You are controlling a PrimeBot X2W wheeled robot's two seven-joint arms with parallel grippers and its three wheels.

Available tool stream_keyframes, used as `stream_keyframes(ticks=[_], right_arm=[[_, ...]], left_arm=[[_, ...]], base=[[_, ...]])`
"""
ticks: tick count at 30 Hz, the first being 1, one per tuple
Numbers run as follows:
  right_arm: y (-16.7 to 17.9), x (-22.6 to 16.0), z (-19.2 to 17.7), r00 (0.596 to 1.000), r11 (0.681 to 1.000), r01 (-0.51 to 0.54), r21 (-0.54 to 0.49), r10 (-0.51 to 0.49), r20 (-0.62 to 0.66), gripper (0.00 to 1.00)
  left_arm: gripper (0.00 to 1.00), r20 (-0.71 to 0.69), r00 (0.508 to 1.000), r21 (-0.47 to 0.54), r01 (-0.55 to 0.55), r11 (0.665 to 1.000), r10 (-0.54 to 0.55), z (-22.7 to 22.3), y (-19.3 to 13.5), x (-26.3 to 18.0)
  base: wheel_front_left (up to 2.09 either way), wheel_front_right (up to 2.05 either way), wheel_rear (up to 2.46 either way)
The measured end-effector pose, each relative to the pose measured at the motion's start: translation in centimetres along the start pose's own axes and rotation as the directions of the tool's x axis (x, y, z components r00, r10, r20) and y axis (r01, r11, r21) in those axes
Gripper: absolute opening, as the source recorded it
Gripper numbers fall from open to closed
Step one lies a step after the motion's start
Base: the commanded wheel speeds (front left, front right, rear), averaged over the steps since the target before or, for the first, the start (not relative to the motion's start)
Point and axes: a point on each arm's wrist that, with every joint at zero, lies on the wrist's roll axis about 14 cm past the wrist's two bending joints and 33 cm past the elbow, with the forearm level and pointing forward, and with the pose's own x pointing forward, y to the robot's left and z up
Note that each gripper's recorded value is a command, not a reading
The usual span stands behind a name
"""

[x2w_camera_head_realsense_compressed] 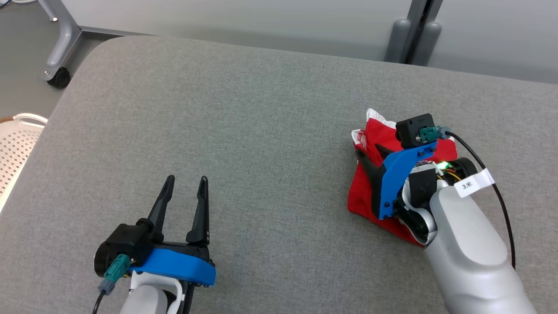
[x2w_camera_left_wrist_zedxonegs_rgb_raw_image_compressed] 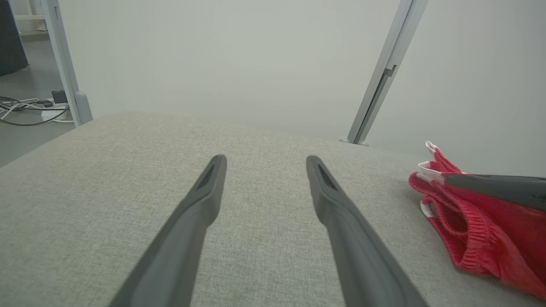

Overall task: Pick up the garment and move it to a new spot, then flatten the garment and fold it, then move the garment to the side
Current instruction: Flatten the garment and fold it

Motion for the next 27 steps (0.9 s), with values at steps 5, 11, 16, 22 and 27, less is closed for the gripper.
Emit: stream_keyframes(ticks=[5, 11, 16, 22, 27], right_arm=[[1.1, -1.1, 3.4, 0.986, 0.982, -0.089, 0.164, 0.064, 0.153, 1.00], [-2.6, -4.8, 7.6, 0.943, 0.987, -0.024, 0.157, -0.030, 0.332, 1.00], [-8.3, -8.5, 5.9, 0.921, 0.978, 0.158, 0.136, -0.196, 0.336, 1.00], [-10.8, -9.4, 0.3, 0.932, 0.956, 0.278, 0.093, -0.292, 0.214, 1.00], [-9.5, -7.8, -3.4, 0.957, 0.963, 0.270, 0.008, -0.269, 0.107, 0.00]], left_arm=[[1.00, 0.009, 1.000, -0.002, 0.002, 1.000, -0.002, 0.3, -0.1, 0.0], [1.00, 0.017, 1.000, 0.000, 0.022, 1.000, -0.022, 0.5, -0.6, 0.0], [1.00, 0.029, 0.999, -0.002, 0.043, 0.999, -0.043, 0.8, -1.3, 0.0], [1.00, 0.021, 0.998, -0.004, 0.059, 0.998, -0.059, 0.5, -1.9, 0.0], [1.00, 0.024, 0.998, 0.002, 0.051, 0.999, -0.051, 0.7, -1.5, -0.1]], base=[[0.00, 0.00, 0.00], [0.00, 0.00, 0.00], [0.00, 0.00, 0.00], [0.00, 0.00, 0.00], [0.00, 0.00, 0.00]])
